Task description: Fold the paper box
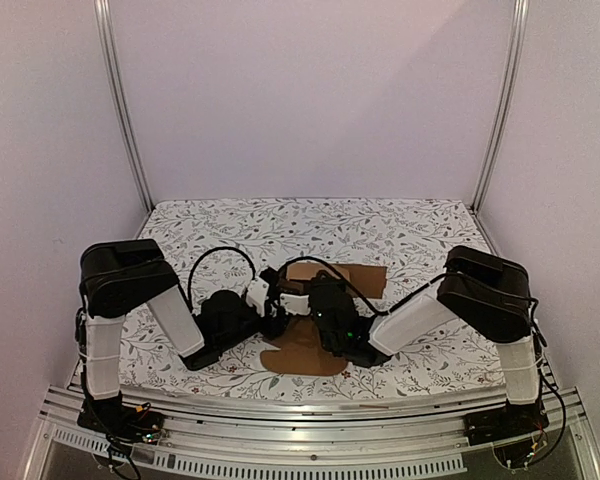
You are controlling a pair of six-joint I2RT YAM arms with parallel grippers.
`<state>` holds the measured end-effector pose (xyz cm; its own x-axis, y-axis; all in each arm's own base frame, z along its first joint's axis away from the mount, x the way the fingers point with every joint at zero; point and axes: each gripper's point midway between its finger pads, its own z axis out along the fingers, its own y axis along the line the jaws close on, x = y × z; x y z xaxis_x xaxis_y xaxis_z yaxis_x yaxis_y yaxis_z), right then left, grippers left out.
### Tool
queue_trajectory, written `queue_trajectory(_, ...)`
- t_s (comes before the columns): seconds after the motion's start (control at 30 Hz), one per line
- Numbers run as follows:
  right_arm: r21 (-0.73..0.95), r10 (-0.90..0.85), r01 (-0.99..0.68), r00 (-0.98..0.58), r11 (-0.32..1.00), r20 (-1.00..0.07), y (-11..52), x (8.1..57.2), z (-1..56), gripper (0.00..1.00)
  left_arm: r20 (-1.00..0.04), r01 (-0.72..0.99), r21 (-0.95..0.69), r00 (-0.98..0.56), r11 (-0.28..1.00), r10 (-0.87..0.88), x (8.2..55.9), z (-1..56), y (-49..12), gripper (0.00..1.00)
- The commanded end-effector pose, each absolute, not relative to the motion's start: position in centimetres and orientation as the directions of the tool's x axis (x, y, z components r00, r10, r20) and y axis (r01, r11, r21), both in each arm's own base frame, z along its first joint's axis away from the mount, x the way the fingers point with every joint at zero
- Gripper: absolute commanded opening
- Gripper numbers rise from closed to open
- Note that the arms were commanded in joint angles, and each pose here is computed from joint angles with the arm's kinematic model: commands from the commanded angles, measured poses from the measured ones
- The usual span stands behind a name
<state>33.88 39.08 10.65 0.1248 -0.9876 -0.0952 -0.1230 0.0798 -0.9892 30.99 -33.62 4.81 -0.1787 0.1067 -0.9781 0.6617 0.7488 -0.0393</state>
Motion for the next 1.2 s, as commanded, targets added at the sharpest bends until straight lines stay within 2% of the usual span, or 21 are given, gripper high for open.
queue_trajectory(0.0,-0.973,-0.972,-0.226,0.21,0.054,-0.103,40.6,32.1,10.0,0.0,-0.994,0.648,-0.032,-0.097,0.761,0.041,33.0,7.9,-35.0,0.58)
queue_trajectory(0.23,-0.904,-0.953,-0.397,0.182,0.156,-0.244,40.8,31.0,11.6,0.0,-0.996,0.652,0.011,-0.061,0.758,0.068,34.6,8.0,-36.5,0.52)
queue_trajectory(0.5,-0.88,-0.945,-0.433,0.158,0.194,-0.286,41.0,30.8,10.9,0.0,-0.997,0.668,-0.004,-0.058,0.744,0.046,35.2,7.6,-37.6,0.36)
queue_trajectory(0.7,-0.882,-0.949,-0.435,0.16,0.179,-0.272,40.7,30.8,11.3,0.06,-0.997,0.641,-0.011,-0.069,0.767,0.044,35.0,7.3,-36.5,0.28)
queue_trajectory(0.9,-0.865,-0.954,-0.471,0.14,0.172,-0.266,40.7,30.6,13.4,0.19,-0.998,0.601,-0.012,-0.061,0.799,0.03,35.0,7.3,-35.2,0.25)
queue_trajectory(0.93,-0.856,-0.956,-0.492,0.138,0.161,-0.259,40.7,30.4,13.6,0.3,-0.998,0.597,-0.01,-0.059,0.802,0.031,35.0,7.3,-35.1,0.24)
queue_trajectory(1.0,-0.826,-0.954,-0.539,0.121,0.167,-0.273,40.6,29.8,13.9,0.43,-0.998,0.594,-0.009,-0.059,0.805,0.032,35.0,7.2,-35.0,0.24)
queue_trajectory(1.17,-0.735,-0.949,-0.656,0.087,0.174,-0.303,40.1,28.2,14.1,0.48,-0.998,0.609,-0.018,-0.063,0.793,0.025,34.9,7.2,-35.4,0.24)
